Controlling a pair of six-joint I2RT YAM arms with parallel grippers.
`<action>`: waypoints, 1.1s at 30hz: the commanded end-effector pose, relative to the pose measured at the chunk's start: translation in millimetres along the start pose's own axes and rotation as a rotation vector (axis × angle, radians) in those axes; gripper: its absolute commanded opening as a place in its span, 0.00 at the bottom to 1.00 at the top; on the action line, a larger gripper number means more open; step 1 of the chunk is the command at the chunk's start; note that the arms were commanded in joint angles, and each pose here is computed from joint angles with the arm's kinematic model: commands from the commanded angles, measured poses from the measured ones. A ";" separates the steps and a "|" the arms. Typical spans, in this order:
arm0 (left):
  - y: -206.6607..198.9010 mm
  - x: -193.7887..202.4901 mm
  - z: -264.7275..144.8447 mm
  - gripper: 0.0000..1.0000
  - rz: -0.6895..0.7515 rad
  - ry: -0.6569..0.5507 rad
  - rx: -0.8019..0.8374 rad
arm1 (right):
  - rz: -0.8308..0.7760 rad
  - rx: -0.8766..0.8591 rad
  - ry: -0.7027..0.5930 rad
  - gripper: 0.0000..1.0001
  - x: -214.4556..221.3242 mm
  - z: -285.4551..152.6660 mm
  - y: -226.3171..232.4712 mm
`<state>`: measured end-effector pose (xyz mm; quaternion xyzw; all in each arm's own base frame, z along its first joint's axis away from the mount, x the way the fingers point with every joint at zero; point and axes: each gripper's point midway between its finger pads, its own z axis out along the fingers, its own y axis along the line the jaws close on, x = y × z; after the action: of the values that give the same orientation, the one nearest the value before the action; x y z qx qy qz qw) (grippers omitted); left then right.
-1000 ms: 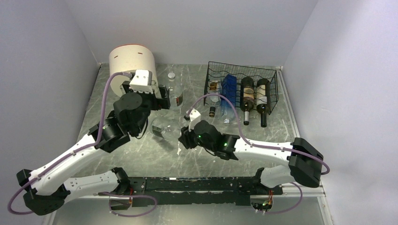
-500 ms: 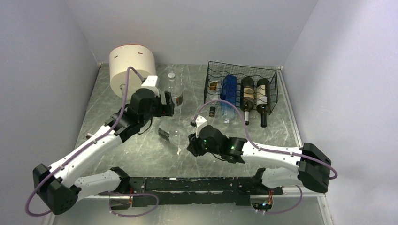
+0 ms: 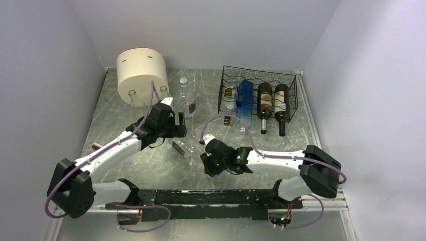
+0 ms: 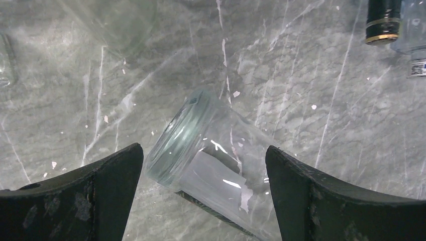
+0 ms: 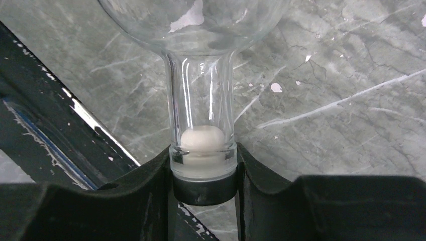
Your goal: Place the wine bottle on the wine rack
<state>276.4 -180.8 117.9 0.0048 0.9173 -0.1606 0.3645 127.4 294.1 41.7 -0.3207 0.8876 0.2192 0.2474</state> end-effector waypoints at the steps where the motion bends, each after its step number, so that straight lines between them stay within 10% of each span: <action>1: 1.0 2.7 10.7 0.95 -0.039 0.017 -0.004 | 0.001 0.064 0.019 0.00 -6.3 0.9 -7.8; 12: 0.3 22.3 25.1 0.99 -0.033 0.100 0.003 | 0.001 0.106 0.072 0.18 2.5 5.3 -14.5; 33: -8.7 34.9 23.5 0.72 -0.033 0.156 0.063 | -0.045 0.086 0.010 0.52 -44.4 36.7 -1.1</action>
<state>283.6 -194.1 90.4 -0.0032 0.9283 -0.1756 0.3278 152.9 314.6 28.3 -0.3336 0.9006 0.1587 0.2290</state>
